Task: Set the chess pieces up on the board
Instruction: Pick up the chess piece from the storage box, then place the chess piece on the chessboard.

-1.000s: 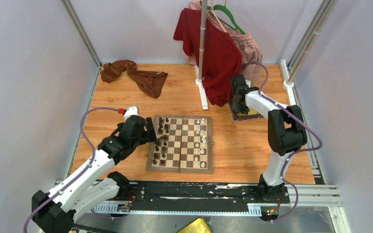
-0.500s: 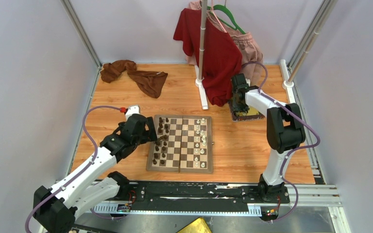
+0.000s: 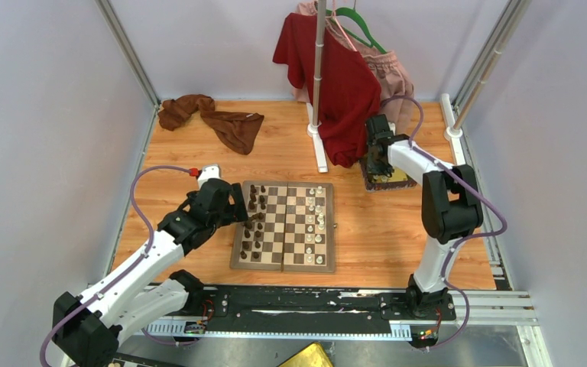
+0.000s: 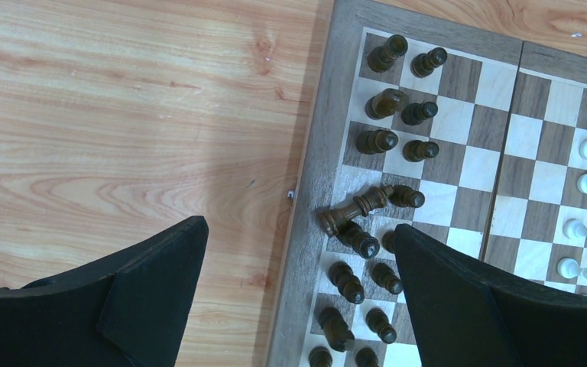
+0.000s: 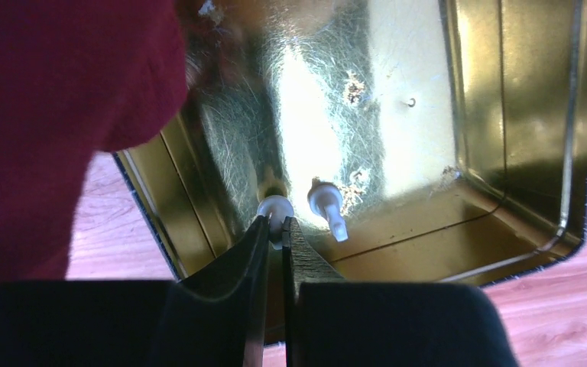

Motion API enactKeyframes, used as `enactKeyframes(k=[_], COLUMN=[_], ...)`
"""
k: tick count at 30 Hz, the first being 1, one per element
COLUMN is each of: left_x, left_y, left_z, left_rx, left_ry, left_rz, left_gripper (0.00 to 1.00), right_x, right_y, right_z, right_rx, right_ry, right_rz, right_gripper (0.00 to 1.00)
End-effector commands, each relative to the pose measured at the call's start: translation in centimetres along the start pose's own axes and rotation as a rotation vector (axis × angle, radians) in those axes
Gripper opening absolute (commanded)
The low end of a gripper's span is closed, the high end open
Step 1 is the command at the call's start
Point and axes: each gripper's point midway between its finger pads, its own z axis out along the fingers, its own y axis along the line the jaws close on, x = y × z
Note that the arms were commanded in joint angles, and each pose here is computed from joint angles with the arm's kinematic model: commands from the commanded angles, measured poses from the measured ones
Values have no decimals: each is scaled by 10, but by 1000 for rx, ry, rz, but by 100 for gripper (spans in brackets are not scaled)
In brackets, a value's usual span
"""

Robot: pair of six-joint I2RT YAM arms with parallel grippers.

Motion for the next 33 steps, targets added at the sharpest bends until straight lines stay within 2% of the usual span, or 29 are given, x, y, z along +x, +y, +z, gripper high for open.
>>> enactKeyframes(k=[1,13,23,33], left_x=[-16,-22,-25,-21], left_y=[-5,-10,-2,-2], left_z=[-5,-10,-18,-18], left_rx=[23,46,34,39], left_ry=[-49,-46,-57,-47], left_rz=[-19,-18,-9,-11], left_gripper=[100,100,100,100], right_x=[-27,-31,15,51], right_y=[-12,-5,59,109], right_z=[-35,-100,-145,-154], right_rx=[5,-39,-170,-243], right_ry=[-82,-155,-163,-140], right_rz=[21,-31,-228,-338], right_gripper=[0,0,0,0])
